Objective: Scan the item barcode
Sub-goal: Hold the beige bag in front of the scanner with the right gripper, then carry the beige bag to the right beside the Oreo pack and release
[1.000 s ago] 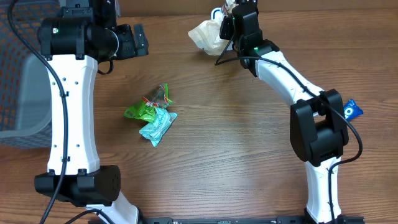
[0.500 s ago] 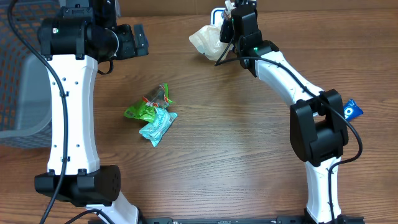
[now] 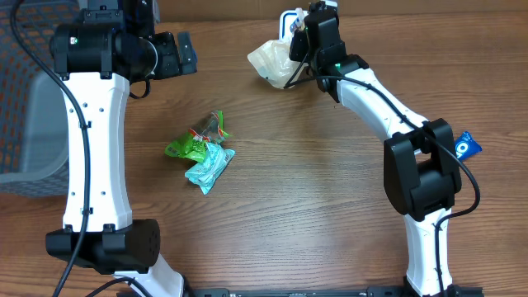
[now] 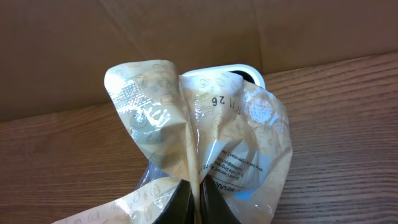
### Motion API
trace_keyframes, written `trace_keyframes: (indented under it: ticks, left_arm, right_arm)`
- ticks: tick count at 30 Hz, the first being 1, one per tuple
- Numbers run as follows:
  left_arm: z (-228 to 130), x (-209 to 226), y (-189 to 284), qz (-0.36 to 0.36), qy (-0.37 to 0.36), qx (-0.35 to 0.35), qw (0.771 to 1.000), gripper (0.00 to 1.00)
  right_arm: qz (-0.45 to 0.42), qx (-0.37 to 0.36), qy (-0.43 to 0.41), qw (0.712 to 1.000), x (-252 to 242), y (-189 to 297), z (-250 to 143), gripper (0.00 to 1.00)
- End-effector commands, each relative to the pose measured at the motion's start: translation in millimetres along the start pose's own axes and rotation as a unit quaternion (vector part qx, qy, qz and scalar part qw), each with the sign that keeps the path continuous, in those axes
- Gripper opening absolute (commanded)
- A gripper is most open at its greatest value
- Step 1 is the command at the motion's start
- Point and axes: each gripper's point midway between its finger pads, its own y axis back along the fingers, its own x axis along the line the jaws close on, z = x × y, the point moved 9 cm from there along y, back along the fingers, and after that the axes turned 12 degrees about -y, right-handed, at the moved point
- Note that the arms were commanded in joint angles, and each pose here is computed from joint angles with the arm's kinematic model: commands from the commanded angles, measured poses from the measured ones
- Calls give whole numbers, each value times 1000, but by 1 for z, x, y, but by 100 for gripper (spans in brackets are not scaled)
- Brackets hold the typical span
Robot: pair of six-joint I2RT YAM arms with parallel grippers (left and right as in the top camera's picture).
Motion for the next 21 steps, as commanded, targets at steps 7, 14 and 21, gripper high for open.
trace_keyframes:
  ticks: [7,14,21]
  left_arm:
    - [0,-1,8,-3,6,-11,1000,100]
    - [0,-1,8,-3,6,-11,1000,100]
    - [0,-1,8,-3,6,-11,1000,100]
  right_arm:
    - [66,-17,-6,998,32,34,29,4]
    - [114,-13,7,993,54,86,55,4]
    - [78,22,32,996,50,177,74,4]
